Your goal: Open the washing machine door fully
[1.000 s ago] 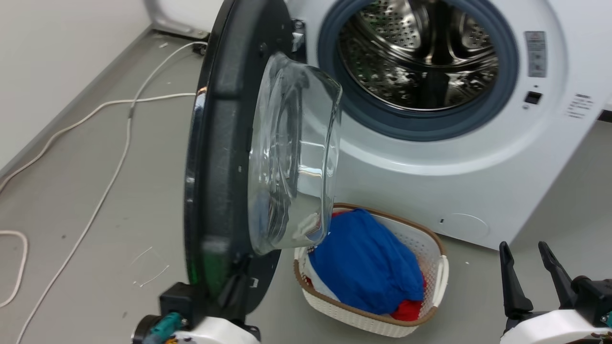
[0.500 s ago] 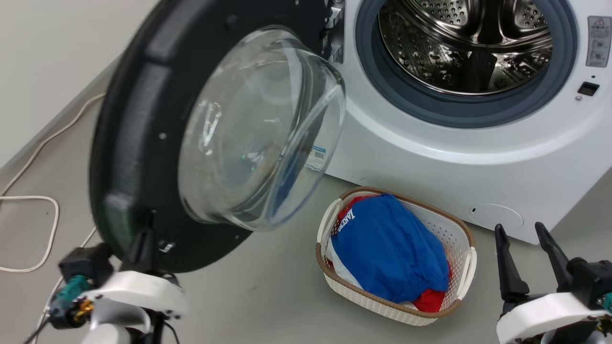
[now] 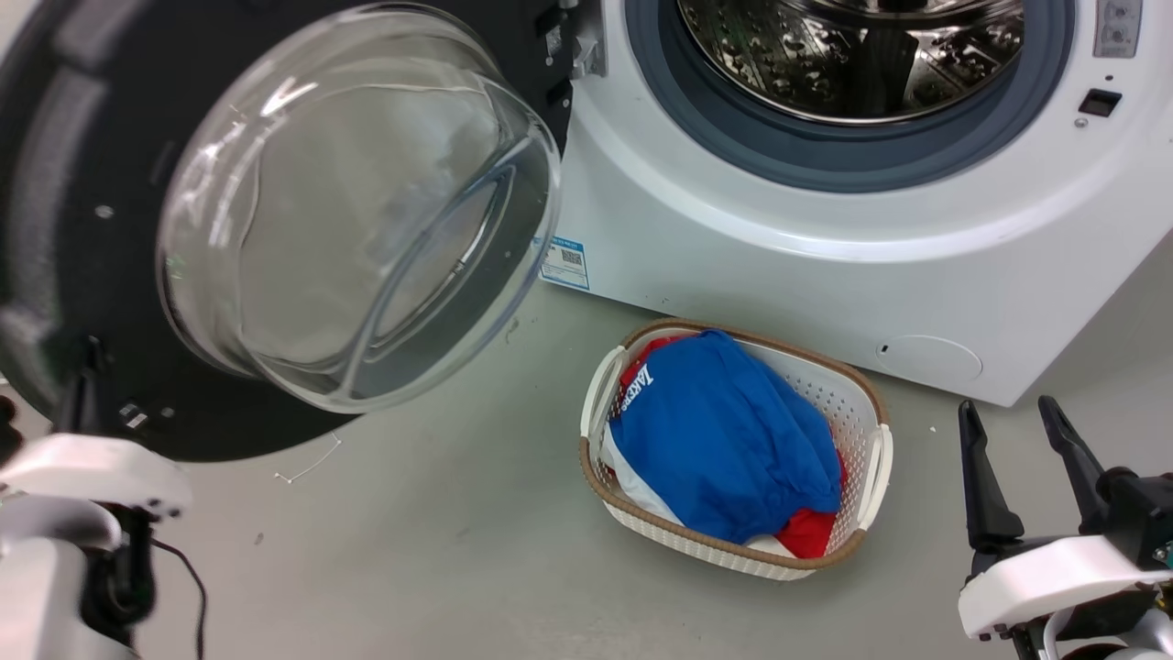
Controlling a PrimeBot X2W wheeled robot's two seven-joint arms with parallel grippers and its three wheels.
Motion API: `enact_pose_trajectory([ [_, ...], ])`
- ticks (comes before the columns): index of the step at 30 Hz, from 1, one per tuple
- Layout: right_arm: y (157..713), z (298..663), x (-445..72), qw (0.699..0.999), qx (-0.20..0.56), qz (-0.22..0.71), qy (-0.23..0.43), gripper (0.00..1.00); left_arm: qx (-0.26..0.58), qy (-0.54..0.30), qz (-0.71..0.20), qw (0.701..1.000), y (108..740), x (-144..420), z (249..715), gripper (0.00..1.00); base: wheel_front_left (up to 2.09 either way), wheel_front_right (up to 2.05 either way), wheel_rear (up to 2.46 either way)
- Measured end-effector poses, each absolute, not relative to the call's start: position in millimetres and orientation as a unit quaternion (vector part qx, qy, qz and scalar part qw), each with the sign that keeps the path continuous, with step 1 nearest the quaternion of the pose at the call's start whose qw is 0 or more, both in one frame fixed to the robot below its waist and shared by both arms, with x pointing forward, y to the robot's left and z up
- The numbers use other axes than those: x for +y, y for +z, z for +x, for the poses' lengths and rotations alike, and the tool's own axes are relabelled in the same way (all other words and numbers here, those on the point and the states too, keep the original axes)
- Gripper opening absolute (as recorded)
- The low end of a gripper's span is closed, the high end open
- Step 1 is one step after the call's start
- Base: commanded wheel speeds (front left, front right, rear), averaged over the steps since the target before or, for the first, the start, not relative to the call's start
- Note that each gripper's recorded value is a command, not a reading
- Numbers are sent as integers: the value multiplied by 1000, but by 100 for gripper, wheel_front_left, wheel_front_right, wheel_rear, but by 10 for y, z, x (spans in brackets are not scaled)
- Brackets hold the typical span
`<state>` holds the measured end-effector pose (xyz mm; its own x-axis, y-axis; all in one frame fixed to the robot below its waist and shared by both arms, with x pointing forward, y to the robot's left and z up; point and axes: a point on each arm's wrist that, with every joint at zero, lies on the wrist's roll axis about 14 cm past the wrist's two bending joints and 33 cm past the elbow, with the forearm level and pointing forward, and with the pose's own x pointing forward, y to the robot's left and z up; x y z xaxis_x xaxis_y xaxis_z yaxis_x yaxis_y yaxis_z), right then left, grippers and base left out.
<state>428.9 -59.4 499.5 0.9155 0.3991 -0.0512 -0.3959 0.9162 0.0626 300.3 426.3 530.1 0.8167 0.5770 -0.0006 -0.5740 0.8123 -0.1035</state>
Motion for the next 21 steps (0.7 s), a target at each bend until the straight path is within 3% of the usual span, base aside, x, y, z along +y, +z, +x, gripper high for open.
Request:
enact_pose_trajectory([
  [12,4968,4353,-671,981,32,27,191,100,-7,333,-40,942,5395,4728,3182,0,0,0,0],
  [21,5040,4284,-759,983,22,30,180,100,-12,331,-38,943,5375,4728,3147,0,0,0,0],
])
